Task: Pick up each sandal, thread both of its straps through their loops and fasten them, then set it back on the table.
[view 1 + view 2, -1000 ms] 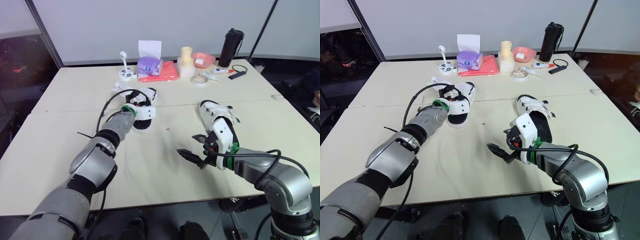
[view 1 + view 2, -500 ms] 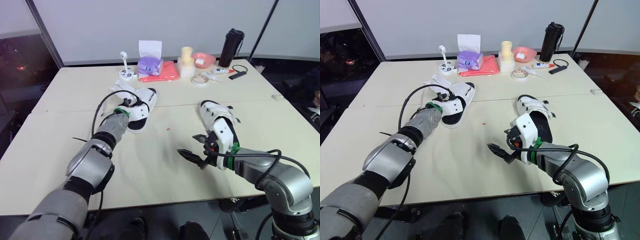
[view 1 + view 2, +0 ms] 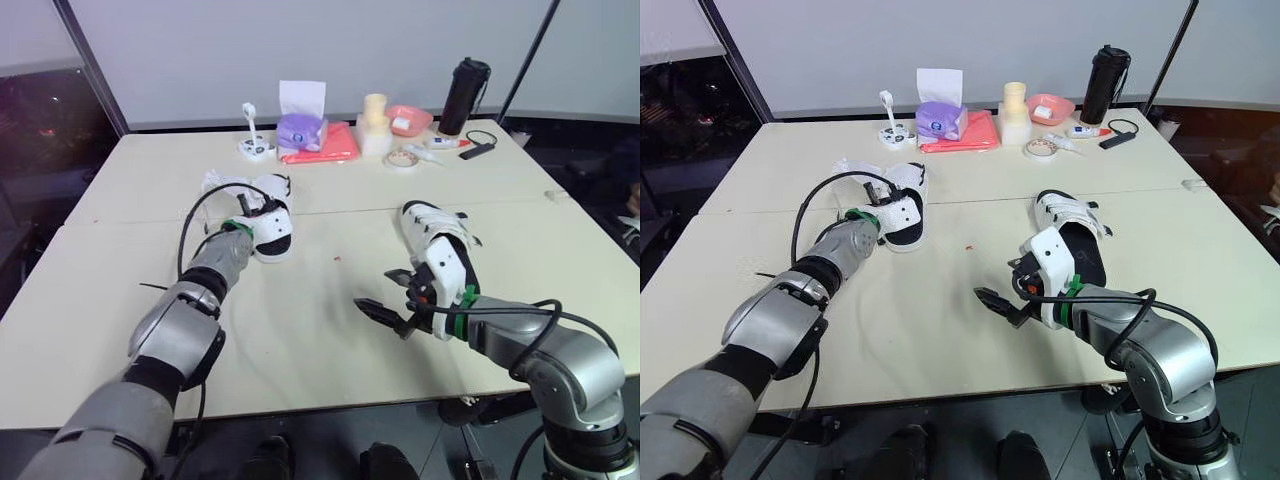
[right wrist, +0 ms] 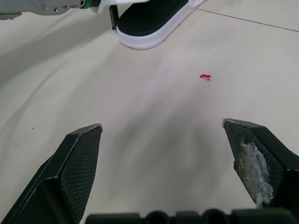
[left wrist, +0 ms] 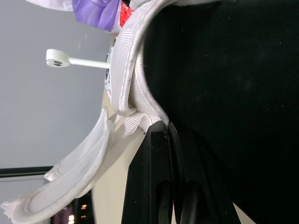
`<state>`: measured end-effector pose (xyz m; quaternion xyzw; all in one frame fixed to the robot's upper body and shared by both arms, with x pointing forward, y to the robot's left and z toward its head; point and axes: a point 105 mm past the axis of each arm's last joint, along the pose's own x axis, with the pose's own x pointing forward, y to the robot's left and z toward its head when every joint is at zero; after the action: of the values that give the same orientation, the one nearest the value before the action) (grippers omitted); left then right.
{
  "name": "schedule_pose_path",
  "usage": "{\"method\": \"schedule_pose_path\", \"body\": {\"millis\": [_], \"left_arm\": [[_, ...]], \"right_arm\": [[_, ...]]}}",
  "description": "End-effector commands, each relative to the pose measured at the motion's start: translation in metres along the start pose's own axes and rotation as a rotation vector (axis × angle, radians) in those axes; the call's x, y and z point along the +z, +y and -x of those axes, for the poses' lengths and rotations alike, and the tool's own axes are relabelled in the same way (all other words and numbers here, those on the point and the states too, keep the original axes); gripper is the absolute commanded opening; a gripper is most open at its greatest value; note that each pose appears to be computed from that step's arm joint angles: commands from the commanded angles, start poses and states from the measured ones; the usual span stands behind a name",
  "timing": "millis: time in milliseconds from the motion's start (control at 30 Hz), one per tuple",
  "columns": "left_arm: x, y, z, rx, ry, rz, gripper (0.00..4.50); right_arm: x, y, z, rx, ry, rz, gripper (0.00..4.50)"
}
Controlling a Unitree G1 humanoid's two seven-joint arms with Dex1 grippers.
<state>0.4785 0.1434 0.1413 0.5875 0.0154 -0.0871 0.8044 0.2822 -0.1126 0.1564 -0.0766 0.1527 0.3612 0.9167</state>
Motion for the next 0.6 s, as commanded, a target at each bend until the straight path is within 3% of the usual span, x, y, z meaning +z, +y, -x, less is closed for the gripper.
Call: {"method": "schedule_pose_path", "body": {"millis": [33,333,600], "left_arm": [[0.015,0.011,0.0,0.03,-0.086,0.086,0.03],[0.021,0.027,0.005,0.025,-0.184,0.131,0.03],[0.028,0.014,0.029,-0.096,-0.308,0.112,0.03]], "right_arm": [[0.009,0.006,0.002,0.015,-0.043,0.035,4.5],[0.01,0.007,0.0,0.021,-0.046,0.034,4.5],[0.008,0.009,0.0,0.029,-0.043,0.029,4.5]]}}
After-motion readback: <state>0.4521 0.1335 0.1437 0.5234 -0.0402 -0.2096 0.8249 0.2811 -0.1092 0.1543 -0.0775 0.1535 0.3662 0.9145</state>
